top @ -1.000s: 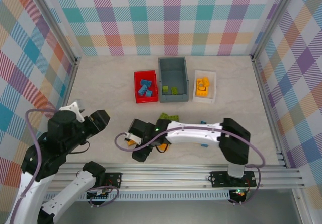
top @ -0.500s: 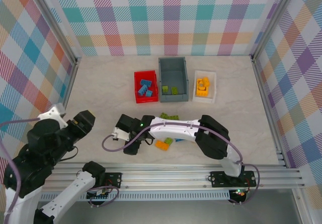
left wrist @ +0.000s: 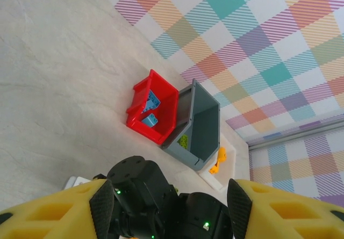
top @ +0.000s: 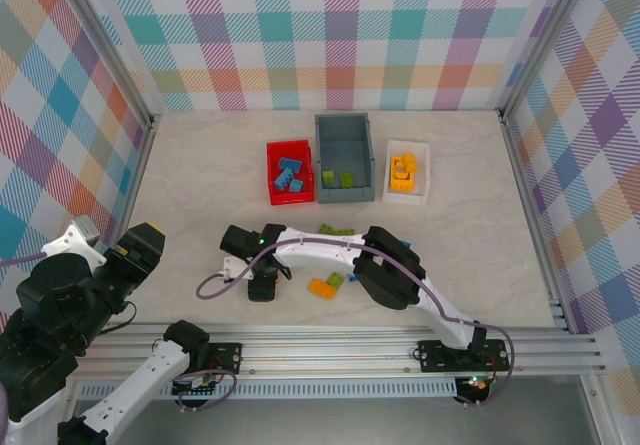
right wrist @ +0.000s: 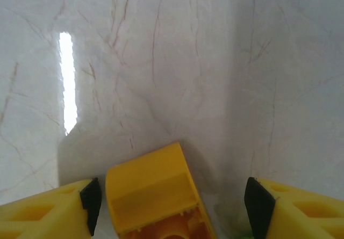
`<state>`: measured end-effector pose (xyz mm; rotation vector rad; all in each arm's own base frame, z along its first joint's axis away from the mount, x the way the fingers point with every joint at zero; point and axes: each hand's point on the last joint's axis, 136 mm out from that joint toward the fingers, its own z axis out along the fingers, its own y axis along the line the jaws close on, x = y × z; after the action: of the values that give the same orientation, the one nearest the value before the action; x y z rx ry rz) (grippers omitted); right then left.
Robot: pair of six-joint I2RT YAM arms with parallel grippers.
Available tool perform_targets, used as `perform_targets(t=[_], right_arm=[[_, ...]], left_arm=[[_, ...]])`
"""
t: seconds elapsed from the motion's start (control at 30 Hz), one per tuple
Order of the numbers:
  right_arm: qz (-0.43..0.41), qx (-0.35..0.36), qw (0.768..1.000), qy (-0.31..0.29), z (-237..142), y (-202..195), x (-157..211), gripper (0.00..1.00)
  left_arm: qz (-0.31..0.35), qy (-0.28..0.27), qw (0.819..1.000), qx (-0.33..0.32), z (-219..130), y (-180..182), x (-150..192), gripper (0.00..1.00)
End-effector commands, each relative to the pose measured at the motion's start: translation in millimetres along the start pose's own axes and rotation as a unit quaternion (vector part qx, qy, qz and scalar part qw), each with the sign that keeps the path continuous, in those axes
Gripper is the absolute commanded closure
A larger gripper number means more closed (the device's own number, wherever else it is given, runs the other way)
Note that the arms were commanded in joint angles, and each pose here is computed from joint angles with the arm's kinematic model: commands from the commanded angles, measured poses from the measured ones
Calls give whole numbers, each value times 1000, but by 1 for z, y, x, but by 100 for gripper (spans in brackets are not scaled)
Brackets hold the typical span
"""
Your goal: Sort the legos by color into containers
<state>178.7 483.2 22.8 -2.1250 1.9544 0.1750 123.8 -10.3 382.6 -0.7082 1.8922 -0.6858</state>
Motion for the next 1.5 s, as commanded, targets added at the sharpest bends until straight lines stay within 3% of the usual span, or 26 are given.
perform_targets(t=[0.0,0.37,0.57,0.67,0.77,0.9,1.07,1.17,1.33,1.47], right_arm=[[-13,1,1000,25,0,-3,10,32],[9,5,1000,-1,-10,-8,3,64],[93,34,989,-108,-91,-36,-17,68],[170,65,970,-163,-148,-65,0,68],[278,110,935,-192,-197,-102,48,68],[469,162,844,-206,-238,-147,154,66],[654,206,715,-135,-244,-178,284,65],[717,211,660,-71,-228,-190,336,65],[735,241,633,8,-204,-219,378,65],[738,247,627,44,-188,-239,392,65]], left_arm=[[1,18,1000,-7,8,0,7,40],[8,28,1000,-7,16,-2,12,40],[24,56,998,-16,28,-3,23,40],[37,95,995,2,43,-17,36,40],[42,147,988,30,66,-36,57,40],[28,236,969,72,109,-64,96,41],[49,305,947,85,161,-88,156,42],[91,330,936,84,181,-107,201,42],[132,350,924,84,195,-130,254,44],[143,350,922,85,198,-137,267,44]])
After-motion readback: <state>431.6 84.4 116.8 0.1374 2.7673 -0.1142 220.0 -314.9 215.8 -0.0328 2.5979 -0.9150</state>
